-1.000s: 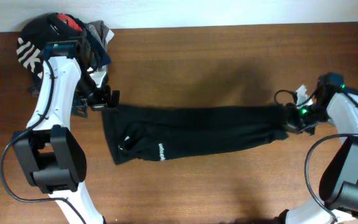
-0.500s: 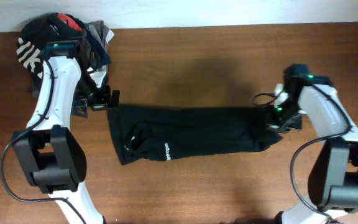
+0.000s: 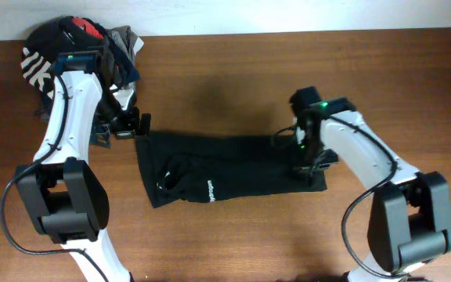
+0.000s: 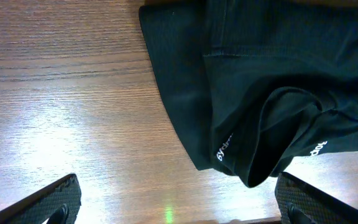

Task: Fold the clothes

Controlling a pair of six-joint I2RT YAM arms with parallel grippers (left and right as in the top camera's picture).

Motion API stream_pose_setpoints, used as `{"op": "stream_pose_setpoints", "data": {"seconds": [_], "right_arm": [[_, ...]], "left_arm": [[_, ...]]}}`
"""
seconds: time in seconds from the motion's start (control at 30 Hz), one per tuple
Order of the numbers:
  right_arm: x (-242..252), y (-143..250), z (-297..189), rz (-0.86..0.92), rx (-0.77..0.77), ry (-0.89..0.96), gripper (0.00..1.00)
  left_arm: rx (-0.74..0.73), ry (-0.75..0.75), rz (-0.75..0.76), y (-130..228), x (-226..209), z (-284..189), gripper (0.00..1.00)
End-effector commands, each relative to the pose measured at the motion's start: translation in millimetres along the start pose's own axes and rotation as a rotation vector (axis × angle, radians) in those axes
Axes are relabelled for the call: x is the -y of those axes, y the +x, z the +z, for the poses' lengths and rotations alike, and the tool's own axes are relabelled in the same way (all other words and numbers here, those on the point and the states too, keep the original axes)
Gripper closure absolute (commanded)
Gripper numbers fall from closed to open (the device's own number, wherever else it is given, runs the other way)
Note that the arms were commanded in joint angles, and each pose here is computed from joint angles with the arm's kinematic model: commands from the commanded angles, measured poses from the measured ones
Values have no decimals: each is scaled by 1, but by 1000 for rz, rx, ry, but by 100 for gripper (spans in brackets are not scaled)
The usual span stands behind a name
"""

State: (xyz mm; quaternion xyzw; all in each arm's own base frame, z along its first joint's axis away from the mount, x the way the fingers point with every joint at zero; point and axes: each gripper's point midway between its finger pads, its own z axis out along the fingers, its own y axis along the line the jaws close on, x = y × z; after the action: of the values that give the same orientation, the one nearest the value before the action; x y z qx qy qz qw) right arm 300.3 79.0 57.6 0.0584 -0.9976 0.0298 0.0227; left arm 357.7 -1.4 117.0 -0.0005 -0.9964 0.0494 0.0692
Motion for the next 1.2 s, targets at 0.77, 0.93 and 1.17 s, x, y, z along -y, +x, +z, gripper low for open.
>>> {"op": "stream_pose_setpoints", "data": {"seconds": [0.77, 0.93, 1.17], "right_arm": [[69, -12, -26, 364, 43, -352, 22], [51, -15, 2, 407, 81, -559, 23], [39, -16, 28, 456, 120, -635, 22]], "left_arm": [[20, -3, -14, 2, -2, -7, 1], [18, -3, -14, 3, -1, -7, 1], [15, -3, -14, 3, -2, -7, 1]]}}
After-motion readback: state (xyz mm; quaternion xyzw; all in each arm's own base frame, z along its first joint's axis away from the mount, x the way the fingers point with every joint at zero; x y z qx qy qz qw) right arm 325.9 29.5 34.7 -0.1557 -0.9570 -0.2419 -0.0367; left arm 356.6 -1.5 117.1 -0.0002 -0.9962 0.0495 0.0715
